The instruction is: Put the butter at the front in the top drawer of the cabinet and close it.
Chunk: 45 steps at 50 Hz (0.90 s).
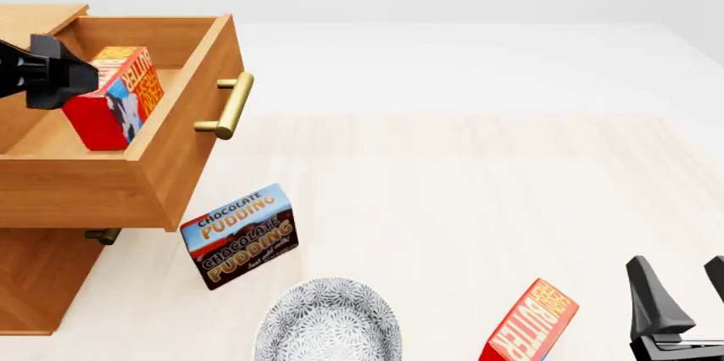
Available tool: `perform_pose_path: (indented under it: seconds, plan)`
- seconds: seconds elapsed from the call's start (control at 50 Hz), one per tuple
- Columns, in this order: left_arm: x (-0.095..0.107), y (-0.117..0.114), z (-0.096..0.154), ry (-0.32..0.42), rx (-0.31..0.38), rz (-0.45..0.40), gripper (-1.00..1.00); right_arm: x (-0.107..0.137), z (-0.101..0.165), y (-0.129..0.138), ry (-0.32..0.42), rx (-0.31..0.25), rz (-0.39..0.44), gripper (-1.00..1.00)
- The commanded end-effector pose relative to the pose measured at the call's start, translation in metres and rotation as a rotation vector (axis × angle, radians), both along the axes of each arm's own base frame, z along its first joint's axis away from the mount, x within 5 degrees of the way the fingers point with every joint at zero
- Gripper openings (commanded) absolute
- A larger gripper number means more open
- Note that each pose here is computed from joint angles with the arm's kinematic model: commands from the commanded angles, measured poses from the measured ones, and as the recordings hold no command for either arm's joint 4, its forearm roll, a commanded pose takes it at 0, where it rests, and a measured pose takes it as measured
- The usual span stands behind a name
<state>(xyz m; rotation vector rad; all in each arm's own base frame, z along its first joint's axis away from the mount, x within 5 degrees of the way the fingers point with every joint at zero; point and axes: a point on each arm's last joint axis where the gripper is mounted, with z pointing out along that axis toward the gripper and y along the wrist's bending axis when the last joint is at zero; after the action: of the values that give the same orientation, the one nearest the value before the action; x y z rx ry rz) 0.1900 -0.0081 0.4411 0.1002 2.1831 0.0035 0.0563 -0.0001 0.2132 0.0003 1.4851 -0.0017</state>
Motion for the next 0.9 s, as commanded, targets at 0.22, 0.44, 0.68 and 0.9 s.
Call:
perform_pose_path:
  seconds: [0.22, 0.44, 0.68, 0.9]
  plan:
    - [-0.019, -0.021, 0.029, -0.065, 0.027, -0.146, 1.0, 0.0, 0.0, 0.0, 0.0, 0.0, 0.0, 1.0]
    - [-0.015, -0.036, 0.036, -0.105, 0.042, -0.242, 1.0, 0.0, 0.0, 0.0, 0.0, 0.0, 0.0, 1.0]
    - [-0.001, -0.06, 0.039, -0.13, 0.038, -0.343, 1.0, 0.0, 0.0, 0.0, 0.0, 0.0, 0.0, 1.0]
    - [0.026, -0.093, 0.027, -0.114, 0.026, -0.429, 1.0, 0.0, 0.0, 0.0, 0.0, 0.0, 0.0, 1.0]
